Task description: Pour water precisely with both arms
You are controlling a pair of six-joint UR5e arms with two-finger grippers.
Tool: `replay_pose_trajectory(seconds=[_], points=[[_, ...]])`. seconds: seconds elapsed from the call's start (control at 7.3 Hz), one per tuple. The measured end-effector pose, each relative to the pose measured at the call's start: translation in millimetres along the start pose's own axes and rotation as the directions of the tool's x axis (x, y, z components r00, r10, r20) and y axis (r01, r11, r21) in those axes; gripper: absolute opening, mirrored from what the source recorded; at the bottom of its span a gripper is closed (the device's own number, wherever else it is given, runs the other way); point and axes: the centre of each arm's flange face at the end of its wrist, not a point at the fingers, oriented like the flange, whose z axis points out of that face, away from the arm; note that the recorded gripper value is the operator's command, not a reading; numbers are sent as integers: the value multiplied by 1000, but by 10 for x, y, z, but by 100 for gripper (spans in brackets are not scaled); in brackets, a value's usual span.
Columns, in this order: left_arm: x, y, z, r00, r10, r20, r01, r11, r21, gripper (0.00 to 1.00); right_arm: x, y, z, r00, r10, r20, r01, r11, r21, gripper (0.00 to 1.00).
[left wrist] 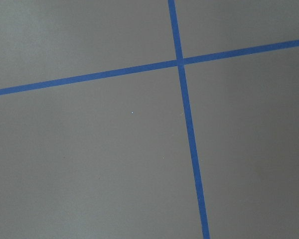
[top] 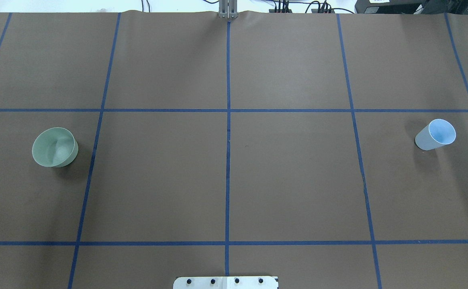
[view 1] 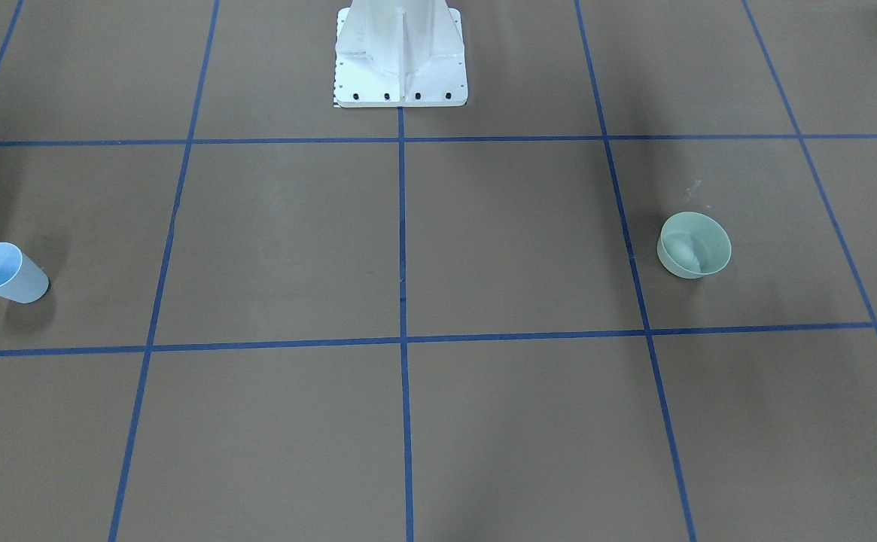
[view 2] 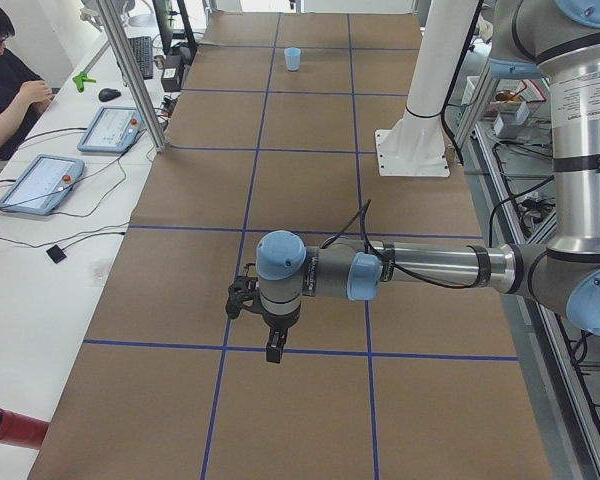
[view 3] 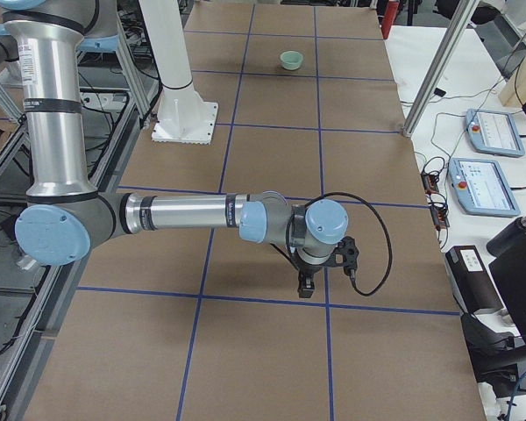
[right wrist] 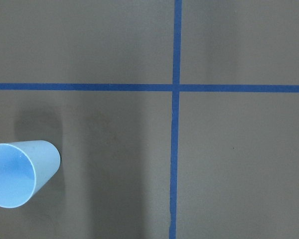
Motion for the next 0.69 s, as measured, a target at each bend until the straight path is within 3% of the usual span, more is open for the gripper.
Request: replay_pose_trajectory(seconds=[0.69], points=[[9,7,-14,1000,3,6,-3,1000,2,100,-26,-28,-128,1000,2,6,-3,1000,26,99]])
